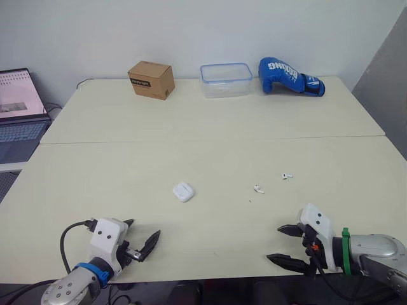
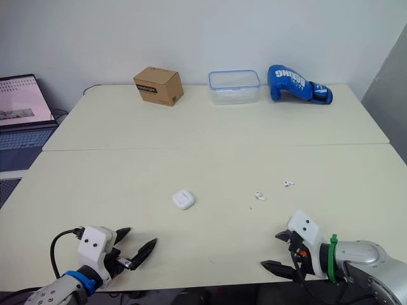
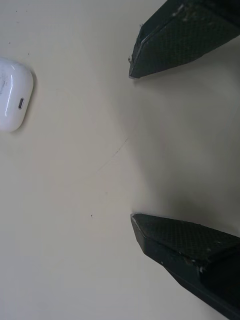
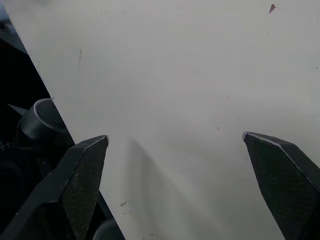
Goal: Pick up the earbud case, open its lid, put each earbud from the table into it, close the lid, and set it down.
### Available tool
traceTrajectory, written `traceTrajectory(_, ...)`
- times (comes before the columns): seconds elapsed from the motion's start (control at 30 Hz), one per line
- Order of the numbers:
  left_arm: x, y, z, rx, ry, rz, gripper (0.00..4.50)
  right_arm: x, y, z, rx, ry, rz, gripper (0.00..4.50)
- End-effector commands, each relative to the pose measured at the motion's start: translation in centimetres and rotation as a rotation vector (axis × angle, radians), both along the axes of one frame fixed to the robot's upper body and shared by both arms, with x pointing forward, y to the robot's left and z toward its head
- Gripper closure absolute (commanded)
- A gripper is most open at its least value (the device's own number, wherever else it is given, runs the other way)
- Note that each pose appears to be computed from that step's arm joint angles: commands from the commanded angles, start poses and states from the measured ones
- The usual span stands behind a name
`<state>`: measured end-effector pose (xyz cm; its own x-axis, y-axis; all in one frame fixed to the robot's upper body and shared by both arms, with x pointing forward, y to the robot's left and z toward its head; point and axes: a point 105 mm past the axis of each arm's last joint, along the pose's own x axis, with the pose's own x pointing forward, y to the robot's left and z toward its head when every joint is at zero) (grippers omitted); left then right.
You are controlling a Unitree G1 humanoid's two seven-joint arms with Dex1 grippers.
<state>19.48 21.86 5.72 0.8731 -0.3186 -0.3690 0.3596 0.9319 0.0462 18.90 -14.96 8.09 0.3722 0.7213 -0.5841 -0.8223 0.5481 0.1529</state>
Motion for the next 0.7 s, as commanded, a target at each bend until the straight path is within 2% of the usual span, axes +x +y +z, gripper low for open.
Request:
traceTrajectory(0.03,0.0,-0.1,0.0,0.004,-0.011,0.002,0.01,0.3,0.1,0.7,-0.001,-0.037,0.019,0.0)
traceTrajectory(0.13,0.1,0.0,-0.7,-0.002,0.015,0.012,0.01,0.5,0.2,0.8,0.001,-0.047,0.018,0.0)
traceTrajectory(0.5,0.0,0.4,-0.5,-0.016,-0.007,0.006,0.01,0.6,0.3,0.9,0.004,-0.053,0.02,0.0)
traceTrajectory(0.6,-0.1,0.9,-0.8,0.049,0.009,-0.006,0.01,0.6,0.3,1.0,0.004,-0.057,0.024,0.0)
traceTrajectory(0.7,1.0,1.4,1.0,0.053,-0.05,-0.069,0.01,1.1,0.3,2.2,-0.003,-0.09,0.061,0.0)
